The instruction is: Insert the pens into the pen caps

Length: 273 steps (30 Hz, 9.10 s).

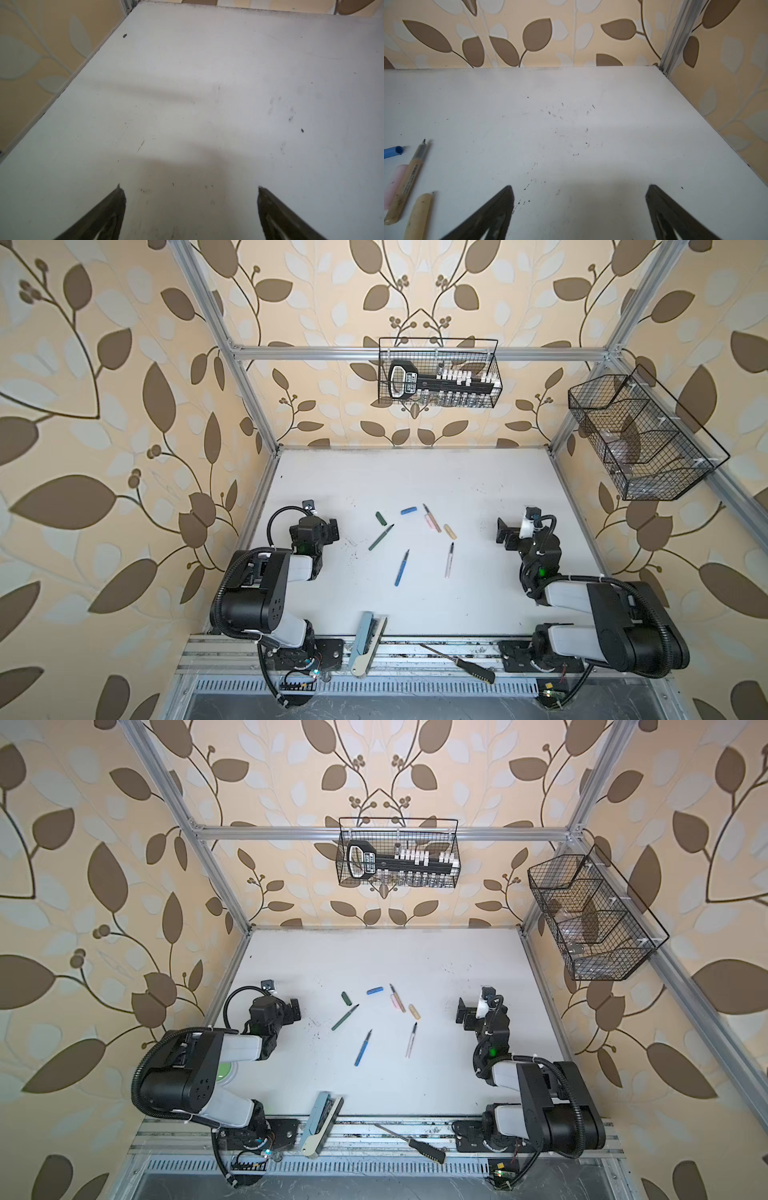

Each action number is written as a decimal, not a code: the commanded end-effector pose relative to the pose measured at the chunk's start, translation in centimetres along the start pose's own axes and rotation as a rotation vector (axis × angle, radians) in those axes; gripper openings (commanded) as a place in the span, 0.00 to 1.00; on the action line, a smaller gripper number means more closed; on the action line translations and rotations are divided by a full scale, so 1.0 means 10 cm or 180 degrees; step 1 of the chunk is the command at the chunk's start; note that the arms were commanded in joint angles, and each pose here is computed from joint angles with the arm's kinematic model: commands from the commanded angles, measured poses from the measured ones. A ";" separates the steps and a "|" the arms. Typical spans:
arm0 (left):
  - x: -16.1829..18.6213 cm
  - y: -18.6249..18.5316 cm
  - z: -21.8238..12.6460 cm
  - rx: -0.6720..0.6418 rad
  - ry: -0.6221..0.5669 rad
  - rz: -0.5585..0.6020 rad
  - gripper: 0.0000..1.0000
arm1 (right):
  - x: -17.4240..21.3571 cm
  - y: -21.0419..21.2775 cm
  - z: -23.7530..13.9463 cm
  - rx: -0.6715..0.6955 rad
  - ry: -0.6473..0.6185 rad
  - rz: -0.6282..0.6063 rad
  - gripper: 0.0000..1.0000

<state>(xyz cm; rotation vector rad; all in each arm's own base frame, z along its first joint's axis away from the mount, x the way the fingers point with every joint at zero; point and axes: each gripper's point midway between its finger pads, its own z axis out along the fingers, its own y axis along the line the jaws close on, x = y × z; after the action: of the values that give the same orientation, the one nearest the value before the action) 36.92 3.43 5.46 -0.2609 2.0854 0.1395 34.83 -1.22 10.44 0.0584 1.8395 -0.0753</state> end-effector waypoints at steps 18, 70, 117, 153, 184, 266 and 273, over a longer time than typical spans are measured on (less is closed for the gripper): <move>-0.26 -0.02 0.00 0.0053 -0.0244 -0.0038 0.99 | -0.14 0.02 0.04 -0.0031 -0.0128 -0.0038 1.00; -0.78 -0.70 -1.56 0.1490 0.0225 -0.0917 0.99 | 0.79 1.88 -0.64 -0.0757 0.2975 0.0059 0.50; -0.26 -1.92 -1.87 0.2888 0.0749 -0.0550 0.99 | 0.66 2.09 -0.42 -0.1240 0.2500 0.0688 0.00; 0.08 -3.57 -2.25 0.4238 0.1416 -0.0210 0.62 | -0.44 2.25 -0.88 -0.2505 0.1126 0.2155 0.00; 0.30 -3.71 -2.30 0.4321 0.1836 -0.0014 0.23 | -0.39 2.15 -0.87 -0.2385 0.1017 0.2159 0.00; 0.10 -2.12 -2.25 0.2555 0.0970 0.0267 0.09 | 0.70 2.49 0.59 -0.1221 0.2787 -0.0335 0.53; 0.10 -2.10 -2.25 0.2526 0.0953 0.0293 0.09 | 0.72 2.53 0.64 -0.1160 0.2890 -0.0607 0.48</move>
<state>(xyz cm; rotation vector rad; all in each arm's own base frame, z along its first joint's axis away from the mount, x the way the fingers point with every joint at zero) 22.45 -22.06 15.58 0.3077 2.3003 -0.7232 41.79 24.13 2.42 -0.3332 2.6723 0.2772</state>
